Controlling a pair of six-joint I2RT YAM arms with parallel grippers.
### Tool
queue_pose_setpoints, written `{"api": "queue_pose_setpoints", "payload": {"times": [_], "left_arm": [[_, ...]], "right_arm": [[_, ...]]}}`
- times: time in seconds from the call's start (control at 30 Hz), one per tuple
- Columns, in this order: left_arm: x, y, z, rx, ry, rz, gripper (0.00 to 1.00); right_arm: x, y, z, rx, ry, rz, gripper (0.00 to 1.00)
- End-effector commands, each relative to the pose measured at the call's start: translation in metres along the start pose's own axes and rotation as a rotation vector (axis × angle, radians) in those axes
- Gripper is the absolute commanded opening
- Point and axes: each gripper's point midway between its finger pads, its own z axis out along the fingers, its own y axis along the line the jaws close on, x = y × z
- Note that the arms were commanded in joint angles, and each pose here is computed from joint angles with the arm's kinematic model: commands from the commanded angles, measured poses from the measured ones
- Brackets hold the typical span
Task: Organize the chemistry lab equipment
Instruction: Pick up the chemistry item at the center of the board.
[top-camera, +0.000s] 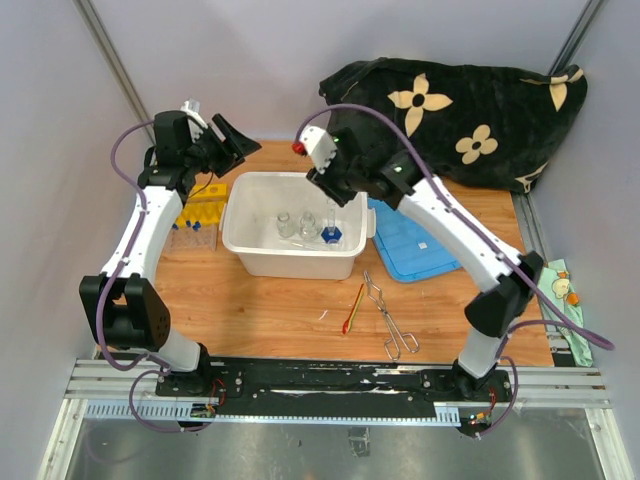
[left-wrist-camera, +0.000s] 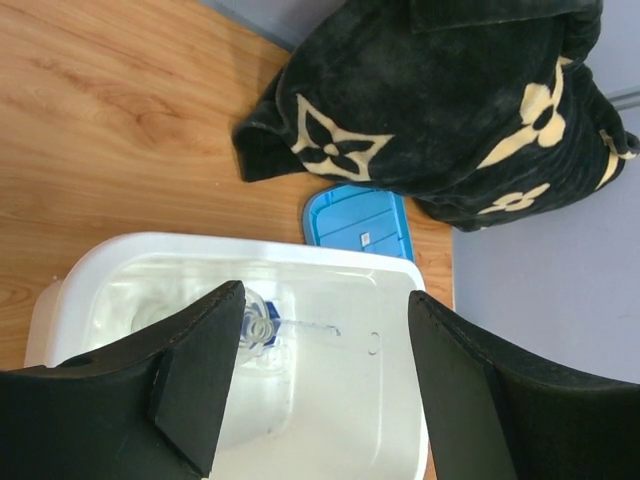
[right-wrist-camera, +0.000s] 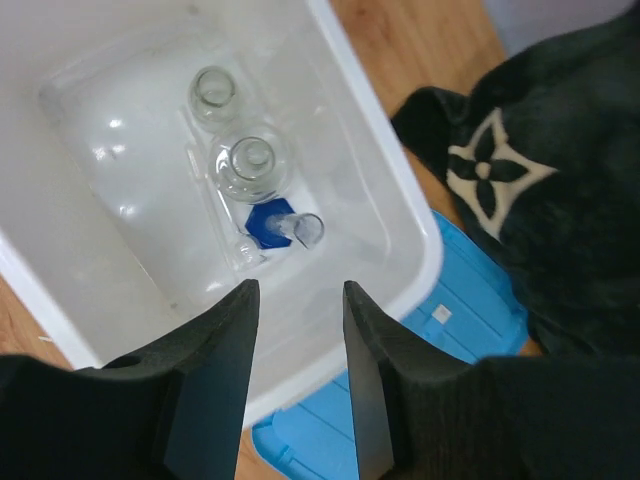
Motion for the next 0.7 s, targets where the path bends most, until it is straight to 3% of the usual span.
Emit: {"api": "queue_pose_setpoints", "payload": {"times": [0.0,0.27,0.37,0.47,0.67], "left_arm": [[-0.029,-0.024,-0.004,0.057,-0.082,0.022,0.71],[-0.044,-0.03,0.006,0.071,-0.103,0.011,0.7],[-0.048,-0.038,0.006,0.098,-0.105,0.007,0.7],[-0.048,-0.043,0.005,0.119,-0.104,0.0,0.7],[-0.047,-0.042,-0.001,0.104,-0.107,0.019,0.7]], "right_arm": [[-0.005,-0.038,-0.07,0.201,-0.077,0.174,0.4],[0.098,-0.009,-0.124,0.293,0.034,0.41,0.4],[0.139,0.022,-0.122,0.245,0.093,0.497,0.44],[0.154,0.05,-0.122,0.163,0.094,0.57,0.48],[0.184,0.098,-0.111,0.13,0.208,0.48,0.54]]}}
